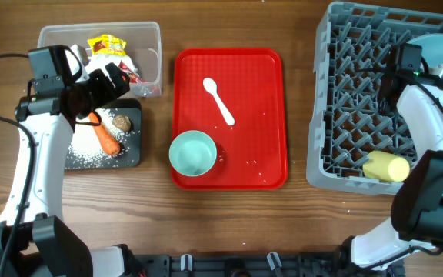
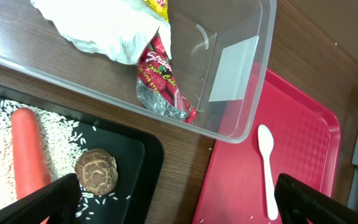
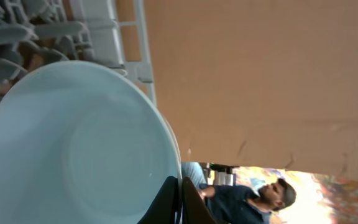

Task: Sort waste into correct bins and load items into the dishwasher rack
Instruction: 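Carry the light-blue bowl with the right gripper into the rack, then move the right gripper to the green bowl and grasp its rim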

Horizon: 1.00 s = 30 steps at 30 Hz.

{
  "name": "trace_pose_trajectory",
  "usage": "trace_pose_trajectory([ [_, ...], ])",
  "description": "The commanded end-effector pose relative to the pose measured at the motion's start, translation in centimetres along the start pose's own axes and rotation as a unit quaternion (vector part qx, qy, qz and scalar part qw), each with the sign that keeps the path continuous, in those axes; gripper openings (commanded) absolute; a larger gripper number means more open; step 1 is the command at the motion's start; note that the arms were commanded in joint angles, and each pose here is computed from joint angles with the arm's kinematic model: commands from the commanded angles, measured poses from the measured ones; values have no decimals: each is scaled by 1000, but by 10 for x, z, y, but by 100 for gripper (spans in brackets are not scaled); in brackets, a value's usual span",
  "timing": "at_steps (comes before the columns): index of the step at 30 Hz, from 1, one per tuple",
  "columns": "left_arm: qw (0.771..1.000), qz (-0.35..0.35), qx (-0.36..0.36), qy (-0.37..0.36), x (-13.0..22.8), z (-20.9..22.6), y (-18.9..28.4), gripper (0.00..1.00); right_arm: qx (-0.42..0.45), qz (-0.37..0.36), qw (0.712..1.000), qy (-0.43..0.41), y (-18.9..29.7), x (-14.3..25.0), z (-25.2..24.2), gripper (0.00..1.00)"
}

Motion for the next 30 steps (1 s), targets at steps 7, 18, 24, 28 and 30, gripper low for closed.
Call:
trace_pose_trajectory([
  [7, 1000, -1, -3, 3, -2, 2, -1, 100, -39, -19, 999, -17, 4, -12, 17, 10],
  [18, 1000, -1, -3, 3, -2, 2, -1, 100, -64, -172, 982, -41, 88, -79, 34, 72],
  [24, 1000, -1, -3, 3, -2, 2, -1, 100, -70, -196, 977, -50, 108, -84, 37, 98],
  [28, 1000, -1, -3, 3, -2, 2, -1, 100, -110, -254, 956, -100, 159, -93, 40, 100],
  [30, 1000, -1, -3, 3, -2, 2, -1, 100, -176, -290, 934, -110, 195, -92, 54, 100],
])
Point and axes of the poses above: each gripper's point midway between its finger pads, its own y axis back along the fingers, its own z axis along the line the jaws close on, x = y × z, the point moved 1 cm from there along y, back along the fingers, and after that the axes turned 6 degrees about -y, right-handed, at the moved point
